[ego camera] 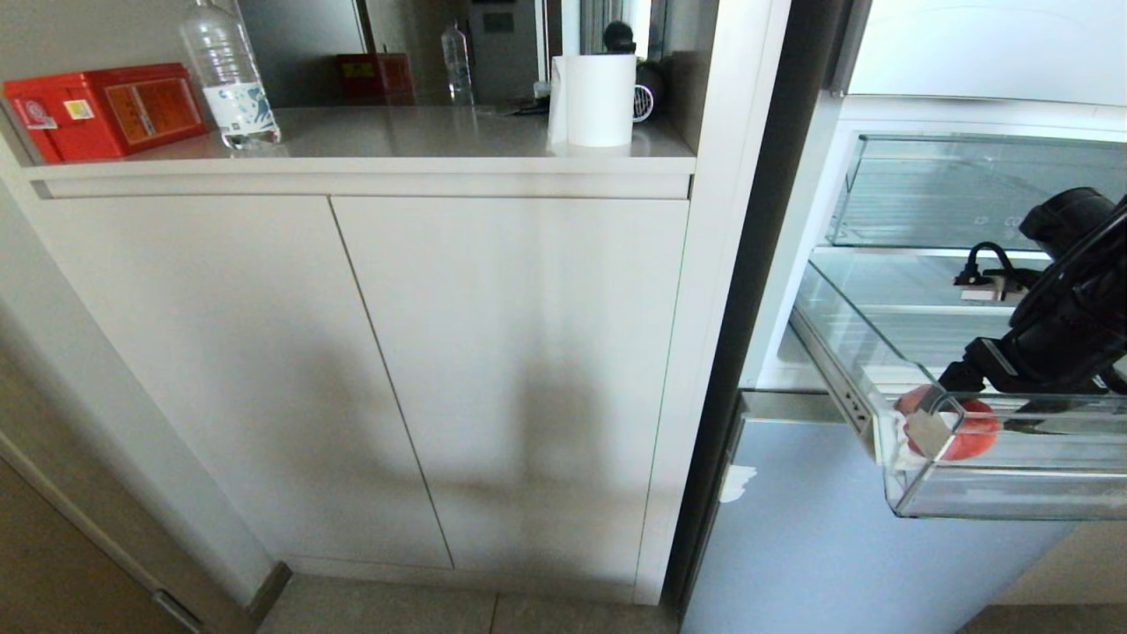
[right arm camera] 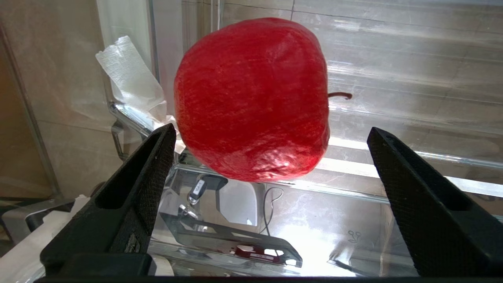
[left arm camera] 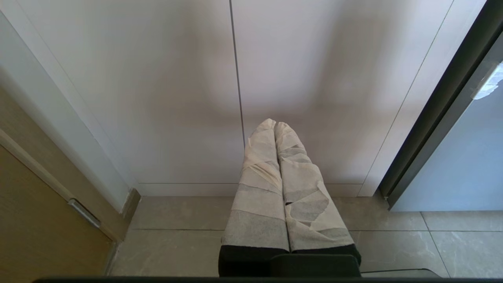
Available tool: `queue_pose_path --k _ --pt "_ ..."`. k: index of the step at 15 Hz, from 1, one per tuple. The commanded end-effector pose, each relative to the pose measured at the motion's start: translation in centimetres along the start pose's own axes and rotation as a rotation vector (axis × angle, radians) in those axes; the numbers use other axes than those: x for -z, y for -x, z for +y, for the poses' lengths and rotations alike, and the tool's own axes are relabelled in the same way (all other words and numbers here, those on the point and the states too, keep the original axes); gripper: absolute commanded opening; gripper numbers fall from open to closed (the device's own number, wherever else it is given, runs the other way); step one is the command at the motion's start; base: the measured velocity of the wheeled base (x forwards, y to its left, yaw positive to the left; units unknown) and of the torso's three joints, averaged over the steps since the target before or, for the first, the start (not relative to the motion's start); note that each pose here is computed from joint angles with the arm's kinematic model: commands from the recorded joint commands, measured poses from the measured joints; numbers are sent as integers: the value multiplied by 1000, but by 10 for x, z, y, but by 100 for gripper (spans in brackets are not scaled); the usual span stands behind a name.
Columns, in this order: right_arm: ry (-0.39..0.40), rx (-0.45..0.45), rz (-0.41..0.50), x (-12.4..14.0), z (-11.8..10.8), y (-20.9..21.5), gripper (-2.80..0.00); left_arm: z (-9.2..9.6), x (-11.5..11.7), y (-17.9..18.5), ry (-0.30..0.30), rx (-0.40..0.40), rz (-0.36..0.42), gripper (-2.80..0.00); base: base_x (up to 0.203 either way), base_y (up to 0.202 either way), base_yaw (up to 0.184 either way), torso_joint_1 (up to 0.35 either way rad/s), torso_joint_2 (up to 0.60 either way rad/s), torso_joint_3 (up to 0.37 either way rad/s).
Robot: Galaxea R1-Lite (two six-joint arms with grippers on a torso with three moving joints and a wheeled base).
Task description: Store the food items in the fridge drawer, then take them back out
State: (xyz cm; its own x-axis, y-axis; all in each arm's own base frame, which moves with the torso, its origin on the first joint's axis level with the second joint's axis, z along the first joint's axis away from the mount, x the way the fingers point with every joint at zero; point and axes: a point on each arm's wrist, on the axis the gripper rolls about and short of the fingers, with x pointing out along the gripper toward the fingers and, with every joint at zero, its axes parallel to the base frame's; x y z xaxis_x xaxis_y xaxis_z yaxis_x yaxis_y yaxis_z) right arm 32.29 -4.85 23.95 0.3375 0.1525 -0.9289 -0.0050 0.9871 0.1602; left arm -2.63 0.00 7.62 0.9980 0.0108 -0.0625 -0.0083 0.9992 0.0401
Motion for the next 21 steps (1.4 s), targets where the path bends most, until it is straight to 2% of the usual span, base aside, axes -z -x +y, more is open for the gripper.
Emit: queue_pose_path --k 1,18,19,21 --pt "4 -1 9 1 0 0 0 0 0 0 0 -1 0 -280 0 0 0 0 0 0" --pt "0 -14 61 -6 -1 -23 0 0 0 0 0 -2 0 -280 0 0 0 0 0 0" --pt "0 -14 64 -6 -1 -24 -280 0 0 0 0 -1 2 -280 0 0 0 0 0 0" --pt "-1 -17 64 -7 -1 -25 -280 0 0 0 0 0 0 -280 0 0 0 0 0 0"
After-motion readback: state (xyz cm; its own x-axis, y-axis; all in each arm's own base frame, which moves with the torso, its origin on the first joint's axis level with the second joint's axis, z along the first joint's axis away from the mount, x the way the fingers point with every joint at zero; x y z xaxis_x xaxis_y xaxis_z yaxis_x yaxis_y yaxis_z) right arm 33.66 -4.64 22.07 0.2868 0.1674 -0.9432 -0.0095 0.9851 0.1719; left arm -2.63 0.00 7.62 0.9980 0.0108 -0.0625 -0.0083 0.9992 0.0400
